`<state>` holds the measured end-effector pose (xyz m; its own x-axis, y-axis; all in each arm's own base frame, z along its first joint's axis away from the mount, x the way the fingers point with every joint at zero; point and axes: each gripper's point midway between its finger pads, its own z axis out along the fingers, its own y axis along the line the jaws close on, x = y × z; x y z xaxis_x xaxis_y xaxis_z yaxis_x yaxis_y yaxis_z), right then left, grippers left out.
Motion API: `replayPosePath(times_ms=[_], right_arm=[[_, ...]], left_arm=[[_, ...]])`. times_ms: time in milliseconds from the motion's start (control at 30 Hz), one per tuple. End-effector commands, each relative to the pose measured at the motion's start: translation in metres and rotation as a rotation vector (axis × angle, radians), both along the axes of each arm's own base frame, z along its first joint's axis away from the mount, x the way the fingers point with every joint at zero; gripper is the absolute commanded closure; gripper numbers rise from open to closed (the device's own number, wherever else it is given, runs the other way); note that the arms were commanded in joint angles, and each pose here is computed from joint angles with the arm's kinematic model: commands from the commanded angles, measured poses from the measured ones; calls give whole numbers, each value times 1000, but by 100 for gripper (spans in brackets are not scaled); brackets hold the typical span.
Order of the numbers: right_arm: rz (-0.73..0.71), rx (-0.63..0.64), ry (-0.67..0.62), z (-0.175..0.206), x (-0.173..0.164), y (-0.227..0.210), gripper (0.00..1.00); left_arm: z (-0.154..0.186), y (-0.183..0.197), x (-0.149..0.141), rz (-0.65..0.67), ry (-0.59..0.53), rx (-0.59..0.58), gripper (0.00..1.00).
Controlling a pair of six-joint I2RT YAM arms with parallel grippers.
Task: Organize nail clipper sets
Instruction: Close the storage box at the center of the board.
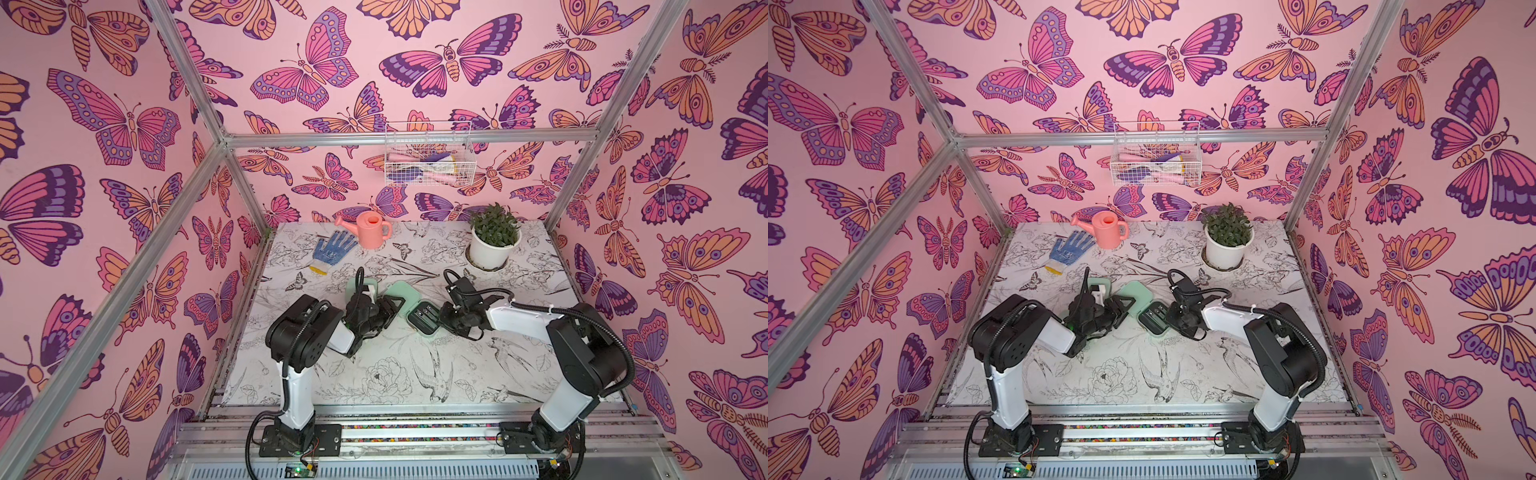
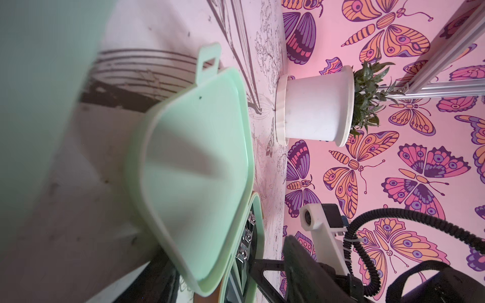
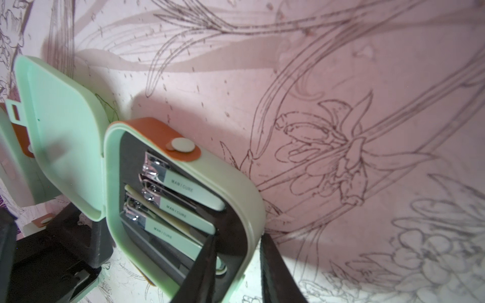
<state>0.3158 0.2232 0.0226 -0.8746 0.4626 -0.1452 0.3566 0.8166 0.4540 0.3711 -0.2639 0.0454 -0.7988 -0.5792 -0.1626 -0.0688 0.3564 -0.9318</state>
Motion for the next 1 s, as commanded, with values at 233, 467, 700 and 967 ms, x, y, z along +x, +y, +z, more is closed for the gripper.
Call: replayPosePath(times_ms=[233, 467, 700, 967], right_arm=[[-5, -105, 118, -38, -21, -18, 69], [-3, -109, 123, -40, -23, -19, 69], [-7, -112, 131, -42, -24, -22, 69], [-14, -112, 133, -42, -24, -24, 69]], left_arm=[[9, -17, 2, -46, -135, 13, 37], [19, -18, -1, -68, -173, 99, 37], [34, -18, -5, -97, -230, 191, 37], [46, -33, -14, -160, -279, 236, 38]])
